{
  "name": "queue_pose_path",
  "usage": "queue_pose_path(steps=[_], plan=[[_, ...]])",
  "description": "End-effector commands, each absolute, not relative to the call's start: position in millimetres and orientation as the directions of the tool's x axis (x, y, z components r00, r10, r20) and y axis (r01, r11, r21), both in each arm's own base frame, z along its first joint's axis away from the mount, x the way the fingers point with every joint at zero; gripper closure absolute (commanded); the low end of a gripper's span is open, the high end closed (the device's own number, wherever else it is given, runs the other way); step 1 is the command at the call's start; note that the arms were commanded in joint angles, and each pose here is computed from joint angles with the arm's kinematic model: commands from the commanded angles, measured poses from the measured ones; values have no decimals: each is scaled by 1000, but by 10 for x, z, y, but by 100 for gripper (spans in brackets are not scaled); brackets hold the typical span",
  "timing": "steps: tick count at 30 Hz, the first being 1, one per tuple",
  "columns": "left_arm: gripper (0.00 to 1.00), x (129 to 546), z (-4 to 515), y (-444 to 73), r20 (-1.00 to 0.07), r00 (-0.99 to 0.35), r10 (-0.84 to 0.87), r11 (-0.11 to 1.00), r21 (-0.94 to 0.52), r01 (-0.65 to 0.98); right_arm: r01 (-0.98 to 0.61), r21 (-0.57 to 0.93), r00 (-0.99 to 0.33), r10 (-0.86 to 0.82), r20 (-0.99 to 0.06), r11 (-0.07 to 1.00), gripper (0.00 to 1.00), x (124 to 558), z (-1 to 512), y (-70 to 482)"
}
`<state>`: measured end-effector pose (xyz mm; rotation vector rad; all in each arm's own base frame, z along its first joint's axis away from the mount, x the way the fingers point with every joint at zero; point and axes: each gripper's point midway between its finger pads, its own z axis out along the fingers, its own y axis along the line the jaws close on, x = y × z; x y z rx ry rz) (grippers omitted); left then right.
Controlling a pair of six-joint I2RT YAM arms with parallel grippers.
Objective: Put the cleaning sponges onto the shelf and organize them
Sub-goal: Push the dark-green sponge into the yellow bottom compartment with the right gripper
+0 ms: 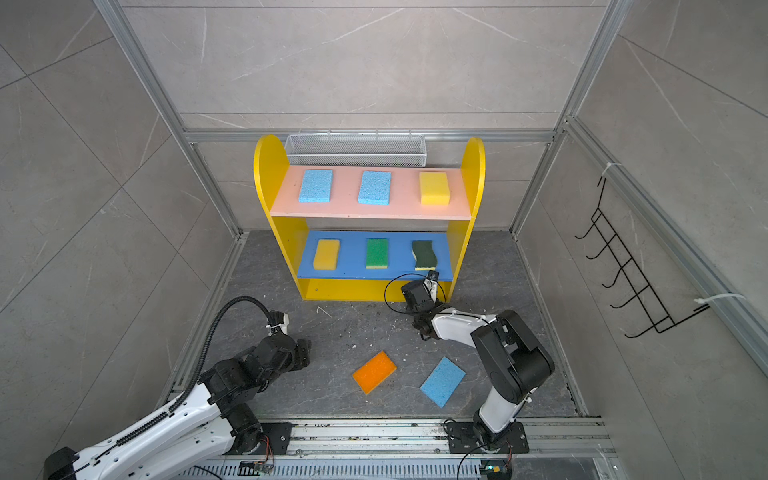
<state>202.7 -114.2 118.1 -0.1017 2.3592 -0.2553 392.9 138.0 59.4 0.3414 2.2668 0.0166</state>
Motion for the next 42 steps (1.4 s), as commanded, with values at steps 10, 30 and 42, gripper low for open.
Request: queue_pose_path(steps=[10, 30, 42], plan=[[27, 2079, 1202, -1147, -705, -696, -134, 980, -197, 12, 269, 106, -657, 263, -706, 957, 57, 4021, 365, 1357], [27, 2051, 1230, -1118, -700, -698, -147, 979, -205, 0, 290, 108, -685, 285, -670, 951, 28, 3948, 308, 1284], [27, 2018, 1302, -1086, -707, -688, -164, 974, -225, -1, 259, 146, -691, 288, -663, 955, 28, 3737, 468, 1250]])
